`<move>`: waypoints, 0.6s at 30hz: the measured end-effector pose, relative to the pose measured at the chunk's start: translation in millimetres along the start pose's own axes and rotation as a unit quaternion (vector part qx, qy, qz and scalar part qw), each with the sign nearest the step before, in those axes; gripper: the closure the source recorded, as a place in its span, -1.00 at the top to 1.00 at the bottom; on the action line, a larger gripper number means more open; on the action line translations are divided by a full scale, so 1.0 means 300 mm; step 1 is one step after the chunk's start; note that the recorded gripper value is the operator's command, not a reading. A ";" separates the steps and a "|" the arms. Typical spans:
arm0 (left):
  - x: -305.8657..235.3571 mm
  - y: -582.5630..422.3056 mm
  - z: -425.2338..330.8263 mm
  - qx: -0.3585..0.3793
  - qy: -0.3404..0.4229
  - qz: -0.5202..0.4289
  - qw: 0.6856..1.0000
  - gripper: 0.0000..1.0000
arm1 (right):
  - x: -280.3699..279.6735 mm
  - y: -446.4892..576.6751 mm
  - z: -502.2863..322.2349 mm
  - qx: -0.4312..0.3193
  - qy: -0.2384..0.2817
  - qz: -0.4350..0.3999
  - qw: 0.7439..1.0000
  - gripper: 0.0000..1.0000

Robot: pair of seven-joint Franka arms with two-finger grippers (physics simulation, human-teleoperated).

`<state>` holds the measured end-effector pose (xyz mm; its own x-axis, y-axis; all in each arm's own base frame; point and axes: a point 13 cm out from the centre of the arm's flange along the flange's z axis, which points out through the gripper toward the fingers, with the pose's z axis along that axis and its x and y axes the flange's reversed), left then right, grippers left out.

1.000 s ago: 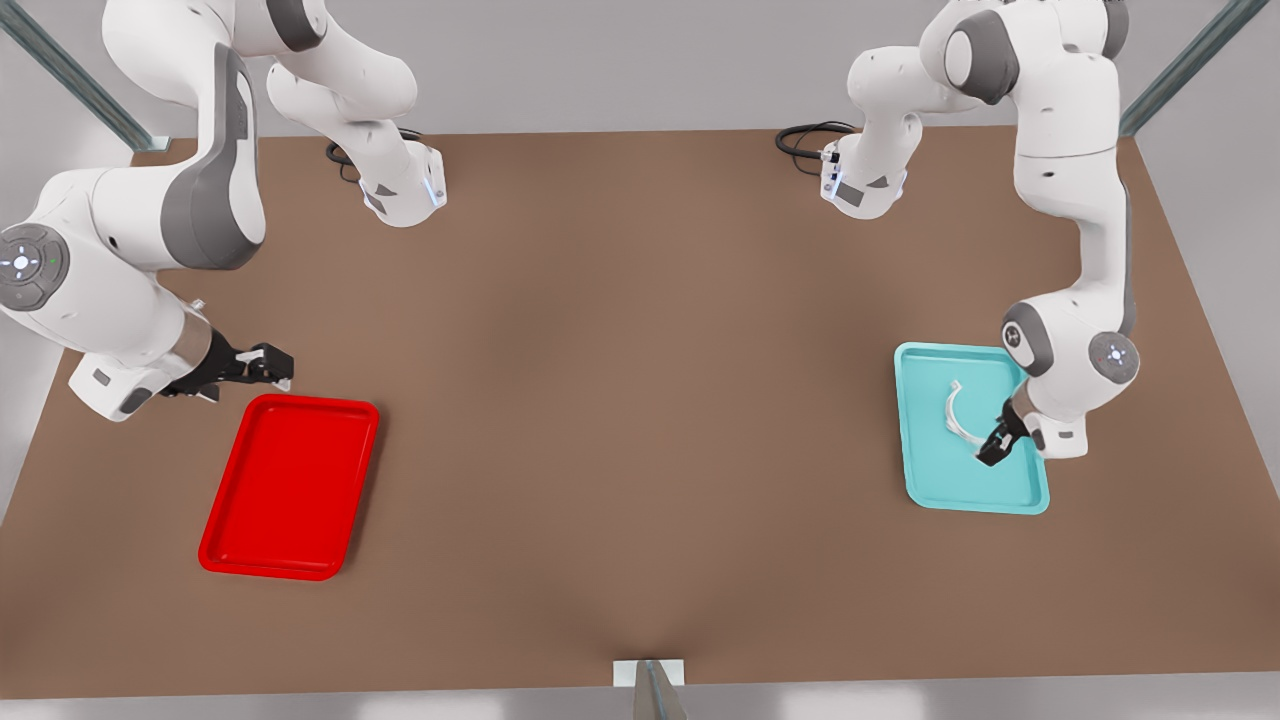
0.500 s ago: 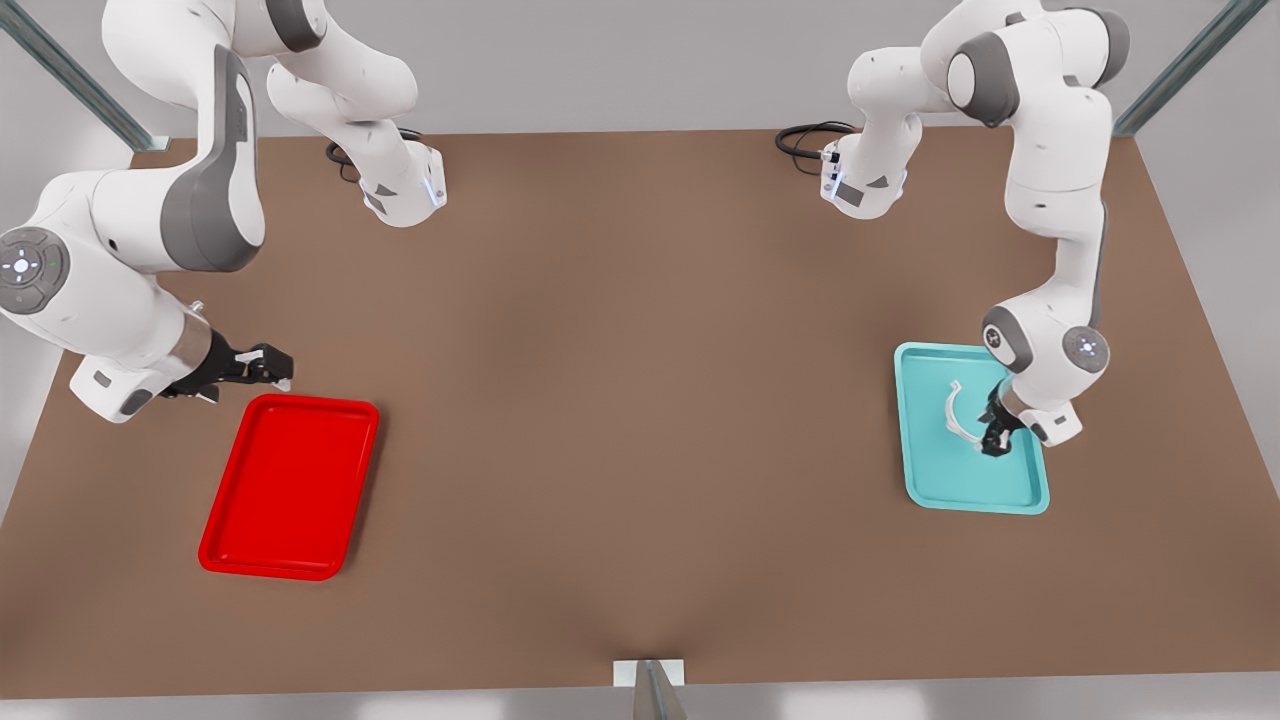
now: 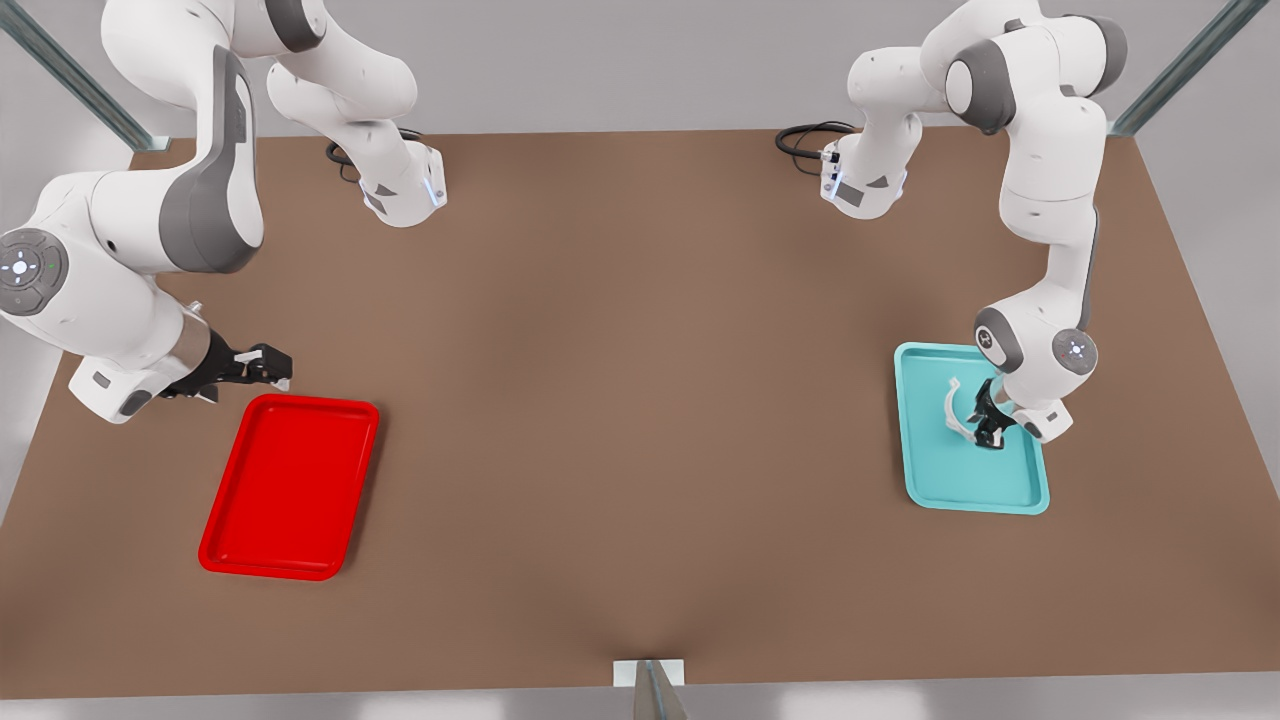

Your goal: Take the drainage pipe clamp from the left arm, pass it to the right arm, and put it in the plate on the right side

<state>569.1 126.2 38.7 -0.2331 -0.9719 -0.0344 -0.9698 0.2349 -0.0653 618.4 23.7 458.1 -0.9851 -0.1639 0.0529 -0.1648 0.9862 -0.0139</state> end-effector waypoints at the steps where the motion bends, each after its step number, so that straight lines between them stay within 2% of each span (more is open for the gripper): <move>1: 0.000 0.000 0.000 0.000 0.000 -0.002 1.000 -0.08 | 0.000 -0.001 0.000 0.000 0.000 0.000 1.000 1.00; 6: 0.000 0.000 0.000 0.000 0.000 -0.012 1.000 -0.53 | 0.000 -0.011 0.006 -0.001 0.001 0.001 1.000 1.00; 14: -0.005 -0.044 -0.031 0.008 0.000 -0.021 1.000 -0.57 | -0.002 -0.012 0.010 -0.001 0.002 -0.002 1.000 1.00; 18: -0.026 -0.274 -0.251 0.038 0.010 -0.016 0.999 -0.57 | -0.001 -0.010 0.012 -0.001 0.003 -0.003 1.000 1.00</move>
<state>645.2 113.0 119.2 -0.2046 -0.9788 -0.0105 -0.9688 0.2040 -0.1410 619.0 20.6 454.5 -0.9836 -0.1701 0.0596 -0.1711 0.9852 -0.0107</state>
